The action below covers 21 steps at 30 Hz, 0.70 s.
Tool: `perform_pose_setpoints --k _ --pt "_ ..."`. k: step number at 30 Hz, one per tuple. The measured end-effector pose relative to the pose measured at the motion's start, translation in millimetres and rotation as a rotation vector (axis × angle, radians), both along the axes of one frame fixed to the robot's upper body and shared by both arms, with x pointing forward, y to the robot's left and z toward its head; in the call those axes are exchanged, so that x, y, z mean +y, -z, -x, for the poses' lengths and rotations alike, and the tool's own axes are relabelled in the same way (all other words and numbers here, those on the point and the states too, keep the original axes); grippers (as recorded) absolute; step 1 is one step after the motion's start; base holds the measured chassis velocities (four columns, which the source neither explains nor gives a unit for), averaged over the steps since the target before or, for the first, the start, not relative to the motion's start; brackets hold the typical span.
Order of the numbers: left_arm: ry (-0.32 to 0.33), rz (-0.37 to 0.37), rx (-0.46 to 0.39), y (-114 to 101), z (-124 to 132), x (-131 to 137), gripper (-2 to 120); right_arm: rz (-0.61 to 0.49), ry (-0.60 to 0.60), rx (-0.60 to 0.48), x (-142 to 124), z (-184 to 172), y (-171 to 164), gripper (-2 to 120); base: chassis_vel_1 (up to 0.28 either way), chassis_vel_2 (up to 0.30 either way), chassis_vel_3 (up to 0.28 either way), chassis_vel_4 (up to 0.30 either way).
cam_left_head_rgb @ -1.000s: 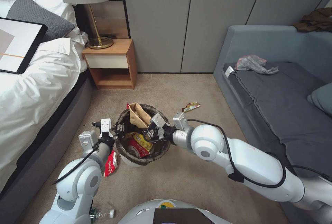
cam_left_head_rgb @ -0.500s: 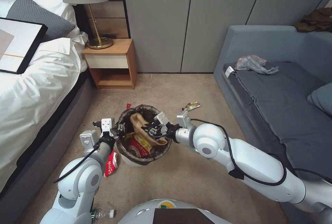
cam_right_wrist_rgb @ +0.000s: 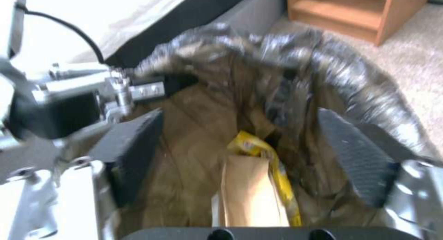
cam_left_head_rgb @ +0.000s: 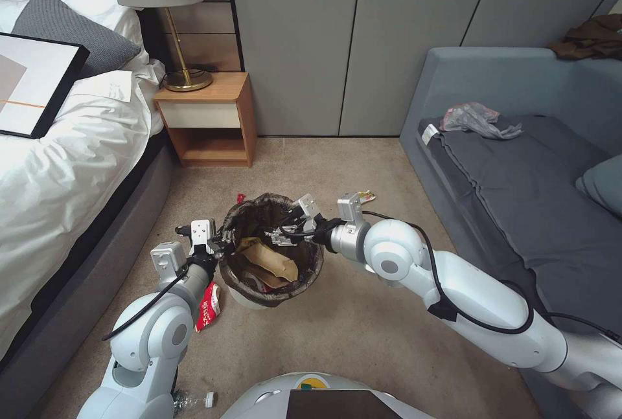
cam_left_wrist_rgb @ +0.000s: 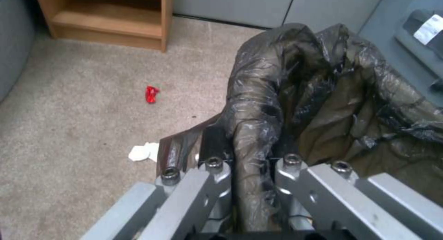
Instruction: Pick up the trash bin, then pick up the garbage from the floor and place it into the trash bin.
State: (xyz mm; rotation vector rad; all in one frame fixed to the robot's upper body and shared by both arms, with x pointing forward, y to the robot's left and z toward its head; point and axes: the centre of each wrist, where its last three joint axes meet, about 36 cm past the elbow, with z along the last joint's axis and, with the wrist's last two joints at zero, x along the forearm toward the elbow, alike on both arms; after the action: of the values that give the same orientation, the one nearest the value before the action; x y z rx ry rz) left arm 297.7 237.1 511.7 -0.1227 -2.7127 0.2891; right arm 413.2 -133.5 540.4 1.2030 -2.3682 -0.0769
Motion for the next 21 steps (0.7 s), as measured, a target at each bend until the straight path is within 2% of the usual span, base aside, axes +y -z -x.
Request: perform_pose_setpoints --k 4,6,7,10,11,12,13,15,16,19,21 --pt "-0.001 0.002 -0.002 -0.4 0.0 -0.1 6 -0.046 0.036 -0.047 -9.9 -0.7 -20.7 94 0.0 0.0 0.0 0.0" --pt "-0.002 0.003 -0.002 -0.7 0.3 0.1 6 -0.093 0.115 -0.119 -29.5 -5.2 -47.0 100 0.0 0.0 0.0 0.0" --pt "-0.002 0.003 -0.002 -0.7 0.3 0.1 6 -0.093 0.115 -0.119 -29.5 -5.2 -47.0 100 0.0 0.0 0.0 0.0" --pt "-0.007 -0.007 0.002 1.7 -1.5 1.1 6 0.007 0.302 -0.389 -67.5 -9.6 -64.0 100 0.0 0.0 0.0 0.0" --pt "-0.007 -0.007 0.002 1.7 -1.5 1.1 6 0.007 0.302 -0.389 -67.5 -9.6 -64.0 100 0.0 0.0 0.0 0.0" --pt "-0.007 -0.007 0.003 2.1 -2.0 0.9 6 0.027 0.377 -0.45 -79.7 -8.8 -62.0 100 0.0 0.0 0.0 0.0" --pt "-0.007 -0.007 0.003 2.1 -2.0 0.9 6 0.027 0.377 -0.45 -79.7 -8.8 -62.0 100 0.0 0.0 0.0 0.0" --pt "-0.009 -0.004 0.005 2.4 -2.3 0.3 6 0.053 0.525 -0.537 -103.4 -10.6 -47.3 100 0.0 0.0 0.0 0.0" --pt "-0.011 -0.002 0.006 2.2 -2.2 0.1 6 0.06 0.638 -0.611 -123.0 -13.7 -33.7 100 0.0 0.0 0.0 0.0" --pt "-0.01 -0.003 0.005 1.6 -1.8 0.1 6 0.071 0.702 -0.65 -135.4 -13.7 -25.1 100 0.0 0.0 0.0 0.0" --pt "-0.01 -0.009 0.003 0.4 -0.7 0.6 6 0.092 0.821 -0.694 -159.8 -6.3 -9.6 100 0.0 0.0 0.0 0.0"
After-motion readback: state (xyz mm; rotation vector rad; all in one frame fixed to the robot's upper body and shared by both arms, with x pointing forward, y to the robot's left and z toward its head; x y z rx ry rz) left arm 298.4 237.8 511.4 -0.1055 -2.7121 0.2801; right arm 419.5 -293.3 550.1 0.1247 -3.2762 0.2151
